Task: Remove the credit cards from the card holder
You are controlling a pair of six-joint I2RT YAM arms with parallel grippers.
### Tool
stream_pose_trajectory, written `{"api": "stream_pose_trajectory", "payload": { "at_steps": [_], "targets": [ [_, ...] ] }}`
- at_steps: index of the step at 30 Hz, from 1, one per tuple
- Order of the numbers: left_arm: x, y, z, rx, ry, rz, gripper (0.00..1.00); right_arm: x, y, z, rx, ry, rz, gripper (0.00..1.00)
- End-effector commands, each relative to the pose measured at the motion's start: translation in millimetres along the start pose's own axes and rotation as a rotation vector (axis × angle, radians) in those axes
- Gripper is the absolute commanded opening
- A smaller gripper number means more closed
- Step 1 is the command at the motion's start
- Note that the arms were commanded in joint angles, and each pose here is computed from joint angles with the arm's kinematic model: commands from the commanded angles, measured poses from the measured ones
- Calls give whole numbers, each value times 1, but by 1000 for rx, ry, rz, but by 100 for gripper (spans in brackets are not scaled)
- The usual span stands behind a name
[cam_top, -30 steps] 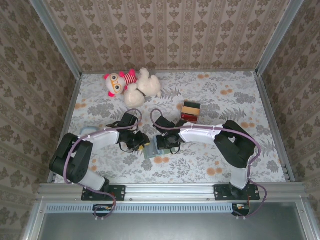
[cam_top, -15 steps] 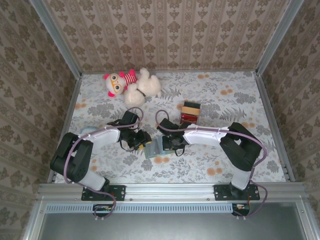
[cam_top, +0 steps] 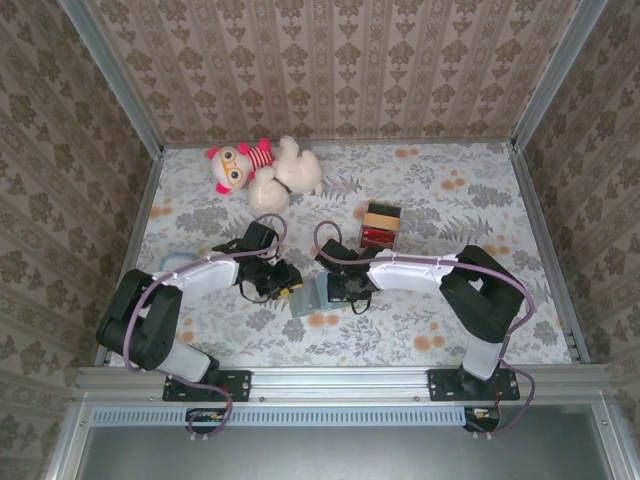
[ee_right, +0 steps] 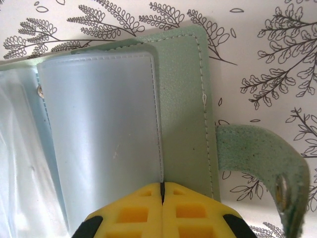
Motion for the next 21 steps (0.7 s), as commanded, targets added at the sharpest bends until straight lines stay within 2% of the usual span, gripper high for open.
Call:
{"api": "stream_pose_trajectory", "payload": {
  "at_steps": [1, 6, 12, 21],
  "targets": [
    [-6, 2, 5, -8, 33, -7, 37, -4, -12, 4, -16, 15, 43, 0],
    [-11, 6, 6, -1, 45, -15, 38, -6, -11, 5, -15, 25, 42, 0],
    [-13, -1, 4, -20, 53, 18, 29, -8, -9, 7, -11, 40, 32, 0],
    [-7, -6, 2, -50, 47, 19, 25, -8, -9, 7, -11, 44, 30, 0]
  ]
}}
Point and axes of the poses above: each hand's point on the last joint's axis, 136 mm out from that joint toward the fingers, its own x axis back along the fingers, its own y axis along the line the jaws close on, z = x × y, the point moved 3 cm from there along x, back along the fingers, and after that the axes turned 15 degrees about -x, right-handed, at the moved point
